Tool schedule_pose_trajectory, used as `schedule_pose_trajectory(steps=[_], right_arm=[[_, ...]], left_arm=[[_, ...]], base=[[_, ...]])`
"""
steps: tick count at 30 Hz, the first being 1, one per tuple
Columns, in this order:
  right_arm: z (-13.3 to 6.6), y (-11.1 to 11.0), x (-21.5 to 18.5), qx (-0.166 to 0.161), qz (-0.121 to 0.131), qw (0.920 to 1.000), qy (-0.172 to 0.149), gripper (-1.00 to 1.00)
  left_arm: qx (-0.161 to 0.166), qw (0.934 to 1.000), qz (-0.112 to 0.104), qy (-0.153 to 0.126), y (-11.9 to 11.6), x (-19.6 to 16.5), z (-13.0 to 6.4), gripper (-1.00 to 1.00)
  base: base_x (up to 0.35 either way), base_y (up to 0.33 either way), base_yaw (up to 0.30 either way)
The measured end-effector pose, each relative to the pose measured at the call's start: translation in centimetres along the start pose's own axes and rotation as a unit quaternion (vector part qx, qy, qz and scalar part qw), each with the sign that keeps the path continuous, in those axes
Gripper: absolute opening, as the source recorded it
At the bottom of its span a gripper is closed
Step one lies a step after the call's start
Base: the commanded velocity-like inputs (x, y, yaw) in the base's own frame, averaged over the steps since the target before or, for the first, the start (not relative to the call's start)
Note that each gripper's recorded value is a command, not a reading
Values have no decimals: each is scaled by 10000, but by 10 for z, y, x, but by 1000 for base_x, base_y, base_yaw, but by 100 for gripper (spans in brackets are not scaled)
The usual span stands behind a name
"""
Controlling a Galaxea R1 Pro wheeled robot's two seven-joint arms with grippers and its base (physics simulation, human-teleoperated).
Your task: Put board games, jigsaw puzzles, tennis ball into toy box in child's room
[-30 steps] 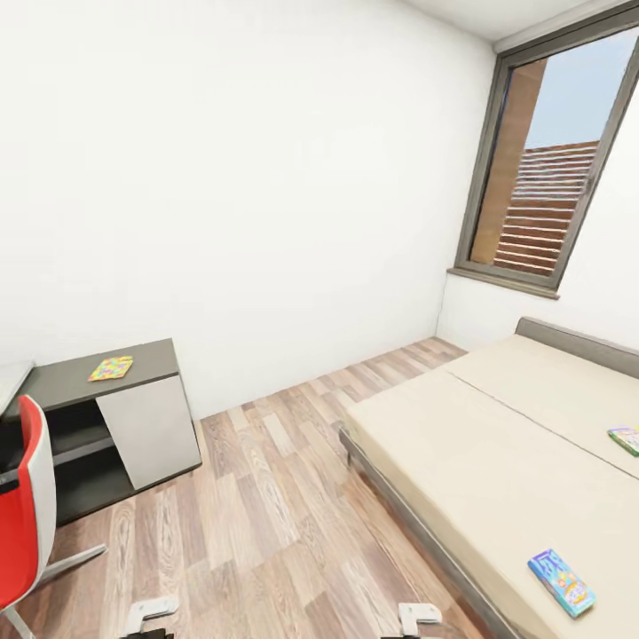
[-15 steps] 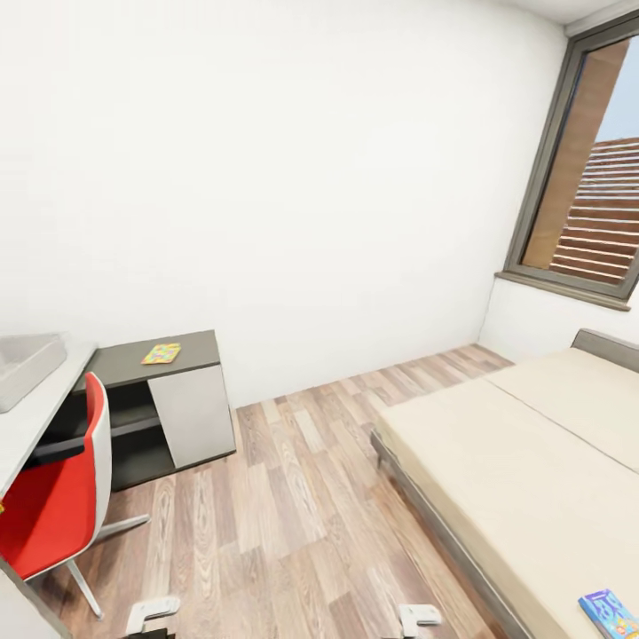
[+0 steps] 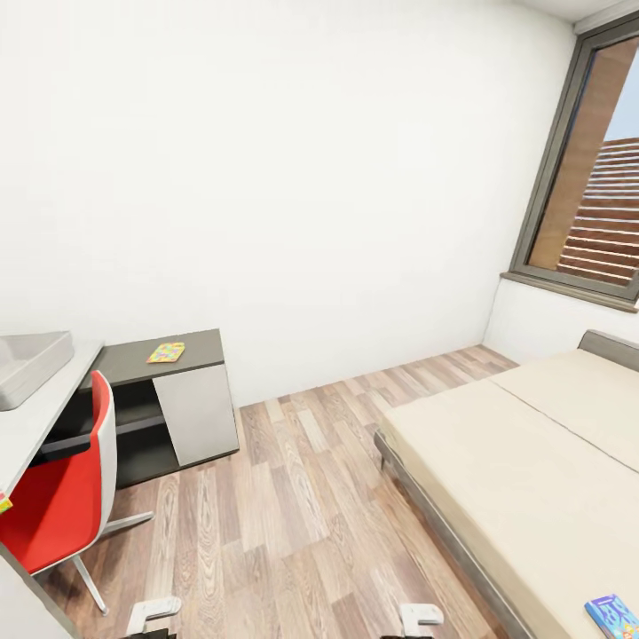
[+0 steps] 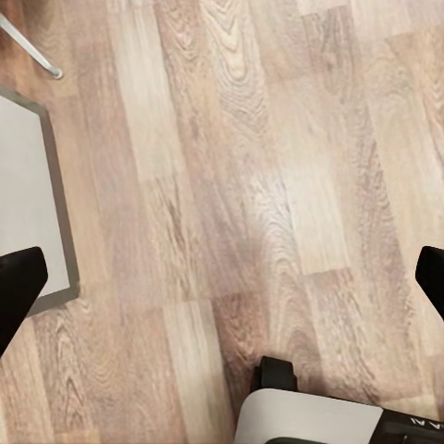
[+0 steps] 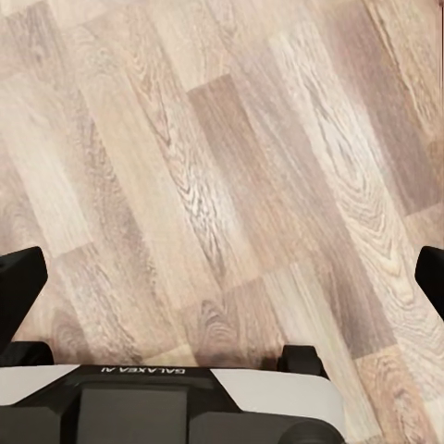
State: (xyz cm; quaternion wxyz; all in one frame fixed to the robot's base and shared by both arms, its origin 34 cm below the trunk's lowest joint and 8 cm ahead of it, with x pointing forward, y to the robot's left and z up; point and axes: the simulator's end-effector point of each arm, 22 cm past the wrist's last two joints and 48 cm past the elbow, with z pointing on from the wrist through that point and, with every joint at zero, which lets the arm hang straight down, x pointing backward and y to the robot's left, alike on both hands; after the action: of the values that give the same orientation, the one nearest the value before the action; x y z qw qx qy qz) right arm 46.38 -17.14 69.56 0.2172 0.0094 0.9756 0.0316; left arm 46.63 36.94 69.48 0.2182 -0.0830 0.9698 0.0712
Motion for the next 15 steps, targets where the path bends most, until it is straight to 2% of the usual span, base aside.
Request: schedule_pose_trajectory(steps=[3, 15], right_arm=[[0, 0, -4, -4, -11, 9999, -151, 100], [0, 0, -7, -9, 11, 9998, -218, 100]], left_arm=[[12, 10000, 0, -2, -2, 0, 0, 100], [46, 10000, 9, 4, -7, 2, 0, 100]], base=[[0, 0, 1], [0, 0, 0]])
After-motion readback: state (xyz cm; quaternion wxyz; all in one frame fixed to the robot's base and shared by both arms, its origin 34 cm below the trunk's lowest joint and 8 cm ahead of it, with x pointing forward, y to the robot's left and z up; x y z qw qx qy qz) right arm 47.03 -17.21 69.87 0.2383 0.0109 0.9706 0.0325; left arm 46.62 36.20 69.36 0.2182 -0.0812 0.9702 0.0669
